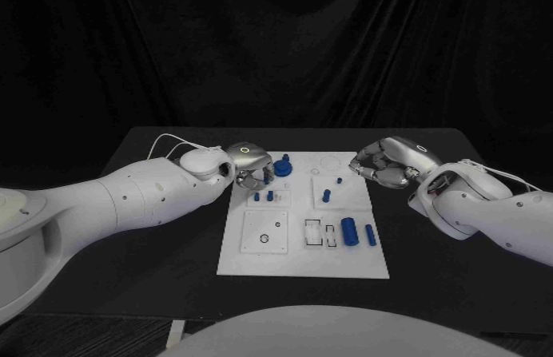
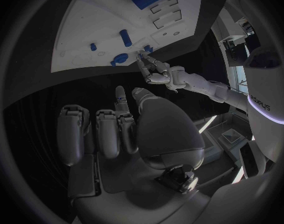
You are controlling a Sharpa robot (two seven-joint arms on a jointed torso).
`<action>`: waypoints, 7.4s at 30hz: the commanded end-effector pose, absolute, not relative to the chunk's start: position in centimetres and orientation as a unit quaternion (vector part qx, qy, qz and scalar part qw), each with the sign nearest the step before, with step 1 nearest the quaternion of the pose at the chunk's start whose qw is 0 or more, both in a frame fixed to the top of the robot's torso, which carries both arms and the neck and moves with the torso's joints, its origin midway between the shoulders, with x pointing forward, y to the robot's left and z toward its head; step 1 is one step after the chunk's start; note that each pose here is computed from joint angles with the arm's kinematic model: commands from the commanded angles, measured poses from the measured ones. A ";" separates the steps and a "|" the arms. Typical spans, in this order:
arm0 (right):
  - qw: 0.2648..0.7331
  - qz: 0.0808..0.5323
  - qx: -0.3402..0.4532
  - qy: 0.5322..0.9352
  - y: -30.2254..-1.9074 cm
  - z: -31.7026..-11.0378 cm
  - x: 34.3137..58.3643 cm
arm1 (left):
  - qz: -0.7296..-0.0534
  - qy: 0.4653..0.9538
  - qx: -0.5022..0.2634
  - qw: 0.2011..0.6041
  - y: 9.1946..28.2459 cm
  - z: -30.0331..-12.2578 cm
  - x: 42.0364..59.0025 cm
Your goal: Assemble the parts on the task board
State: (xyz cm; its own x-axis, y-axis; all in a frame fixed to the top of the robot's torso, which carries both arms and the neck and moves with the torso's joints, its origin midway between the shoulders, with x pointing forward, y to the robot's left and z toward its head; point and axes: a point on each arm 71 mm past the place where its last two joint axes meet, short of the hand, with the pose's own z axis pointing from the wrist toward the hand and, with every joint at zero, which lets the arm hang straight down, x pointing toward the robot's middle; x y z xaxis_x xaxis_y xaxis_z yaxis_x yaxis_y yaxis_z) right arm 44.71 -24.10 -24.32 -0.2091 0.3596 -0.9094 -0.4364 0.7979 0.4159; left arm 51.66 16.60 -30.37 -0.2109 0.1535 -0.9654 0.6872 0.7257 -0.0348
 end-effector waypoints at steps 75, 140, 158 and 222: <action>0.615 0.304 -0.020 0.727 -24.1 -25.1 44.7 | -0.264 0.644 0.390 0.602 16.0 -30.4 49.7; 0.614 0.305 -0.019 0.728 -24.0 -25.3 44.5 | -0.236 0.680 0.416 0.557 14.9 -31.8 50.6; 0.613 0.304 -0.018 0.729 -24.2 -25.3 44.5 | -0.246 0.646 0.407 0.597 15.5 -31.1 50.3; 0.608 0.298 -0.017 0.735 -24.2 -25.7 44.7 | -0.403 0.794 -0.077 0.449 19.9 -31.4 53.0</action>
